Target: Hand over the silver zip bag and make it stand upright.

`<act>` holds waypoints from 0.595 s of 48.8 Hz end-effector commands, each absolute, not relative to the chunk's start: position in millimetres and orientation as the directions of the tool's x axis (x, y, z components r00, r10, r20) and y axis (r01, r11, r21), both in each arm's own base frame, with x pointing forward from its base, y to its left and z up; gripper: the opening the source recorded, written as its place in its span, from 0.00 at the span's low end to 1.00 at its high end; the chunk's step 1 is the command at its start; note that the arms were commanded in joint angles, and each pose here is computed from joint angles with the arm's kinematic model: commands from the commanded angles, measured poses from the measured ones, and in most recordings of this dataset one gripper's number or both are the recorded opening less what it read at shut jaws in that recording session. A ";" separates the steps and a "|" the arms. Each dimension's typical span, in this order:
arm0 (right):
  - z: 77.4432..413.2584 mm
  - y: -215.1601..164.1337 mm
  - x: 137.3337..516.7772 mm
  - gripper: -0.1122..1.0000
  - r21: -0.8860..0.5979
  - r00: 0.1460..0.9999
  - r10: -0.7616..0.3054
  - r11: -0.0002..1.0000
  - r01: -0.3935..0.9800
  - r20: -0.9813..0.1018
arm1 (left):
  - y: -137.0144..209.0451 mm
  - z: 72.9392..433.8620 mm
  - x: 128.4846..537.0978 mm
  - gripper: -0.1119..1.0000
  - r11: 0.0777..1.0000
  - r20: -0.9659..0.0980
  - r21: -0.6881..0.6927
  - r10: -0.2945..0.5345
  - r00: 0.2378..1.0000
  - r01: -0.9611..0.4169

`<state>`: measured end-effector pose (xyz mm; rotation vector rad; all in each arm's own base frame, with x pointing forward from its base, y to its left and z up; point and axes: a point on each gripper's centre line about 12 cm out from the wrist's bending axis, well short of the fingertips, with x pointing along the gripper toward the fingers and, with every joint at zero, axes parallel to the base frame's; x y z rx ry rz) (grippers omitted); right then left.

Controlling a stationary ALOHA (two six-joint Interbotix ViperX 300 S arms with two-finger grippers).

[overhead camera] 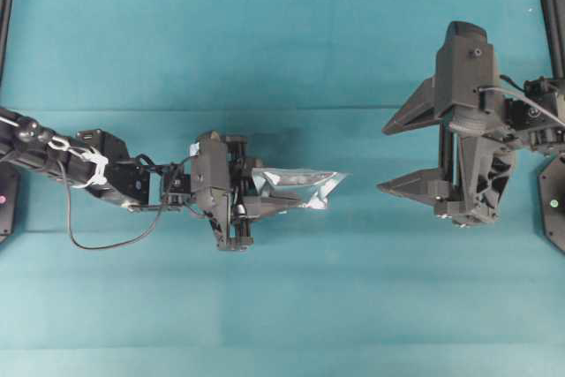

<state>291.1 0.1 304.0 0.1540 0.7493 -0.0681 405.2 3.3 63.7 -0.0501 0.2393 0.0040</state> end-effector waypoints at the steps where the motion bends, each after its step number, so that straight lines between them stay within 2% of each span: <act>1: 310.5 1.2 291.4 0.91 0.126 0.747 -0.003 0.985 0.117 -0.665 | 1.8 66.9 406.1 0.35 0.999 -0.227 -0.048 -0.007 0.974 -0.003; 29: 308.7 1.2 290.9 0.91 0.126 0.744 -0.003 0.985 0.117 -0.668 | 1.8 66.8 406.5 0.35 0.999 -0.225 -0.047 -0.007 0.974 -0.003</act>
